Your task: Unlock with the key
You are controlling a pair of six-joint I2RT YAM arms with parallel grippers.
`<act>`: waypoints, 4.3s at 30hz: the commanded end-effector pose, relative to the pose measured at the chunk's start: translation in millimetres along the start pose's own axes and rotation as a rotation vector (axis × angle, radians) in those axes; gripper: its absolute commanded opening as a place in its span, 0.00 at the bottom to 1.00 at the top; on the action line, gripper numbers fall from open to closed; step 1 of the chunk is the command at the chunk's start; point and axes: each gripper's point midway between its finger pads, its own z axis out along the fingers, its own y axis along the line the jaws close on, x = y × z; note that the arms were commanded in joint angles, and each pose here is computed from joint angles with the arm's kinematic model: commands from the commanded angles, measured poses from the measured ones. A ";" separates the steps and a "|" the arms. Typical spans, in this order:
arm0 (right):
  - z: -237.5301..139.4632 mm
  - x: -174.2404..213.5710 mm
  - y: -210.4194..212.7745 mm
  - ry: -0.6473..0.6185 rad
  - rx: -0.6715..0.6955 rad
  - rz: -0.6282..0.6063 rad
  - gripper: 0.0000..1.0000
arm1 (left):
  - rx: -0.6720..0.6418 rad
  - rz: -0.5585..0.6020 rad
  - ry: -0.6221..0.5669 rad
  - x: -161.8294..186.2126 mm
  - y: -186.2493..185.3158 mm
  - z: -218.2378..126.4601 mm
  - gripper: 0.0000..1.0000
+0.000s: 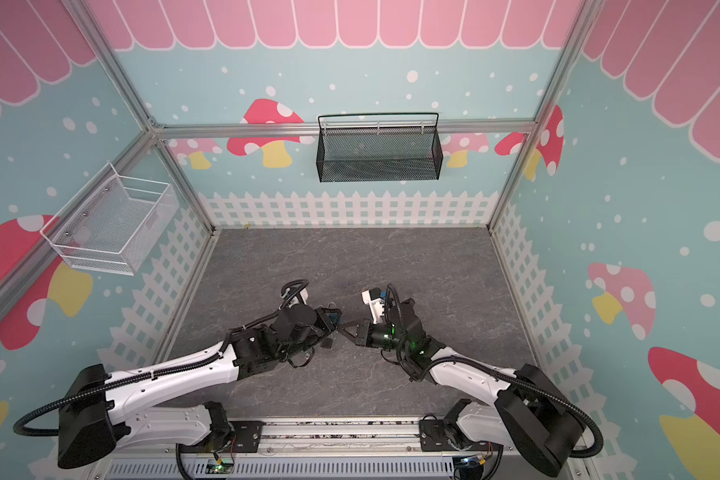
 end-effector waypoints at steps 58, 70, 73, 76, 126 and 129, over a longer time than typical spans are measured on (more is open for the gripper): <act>-35.5 -37.4 33.7 -0.019 0.254 -0.513 0.42 | 0.000 0.671 -0.058 -27.6 -10.7 -29.5 0.00; -34.7 -56.2 34.2 0.103 0.412 -0.591 0.56 | 0.085 1.052 -0.103 -19.0 -4.3 -29.5 0.00; -29.2 -61.8 33.3 0.123 0.433 -0.609 0.59 | 0.100 1.086 -0.116 -17.3 -4.0 -27.6 0.00; -20.7 -65.2 33.3 0.158 0.440 -0.609 0.61 | 0.113 1.100 -0.140 -17.8 -4.5 -26.3 0.00; -8.5 -91.9 -2.5 0.271 0.513 -0.634 0.67 | 0.212 1.138 -0.193 -12.2 -23.2 -25.5 0.00; -10.9 -88.6 -6.6 0.277 0.519 -0.628 0.67 | 0.209 1.142 -0.197 -14.0 -25.8 -26.8 0.00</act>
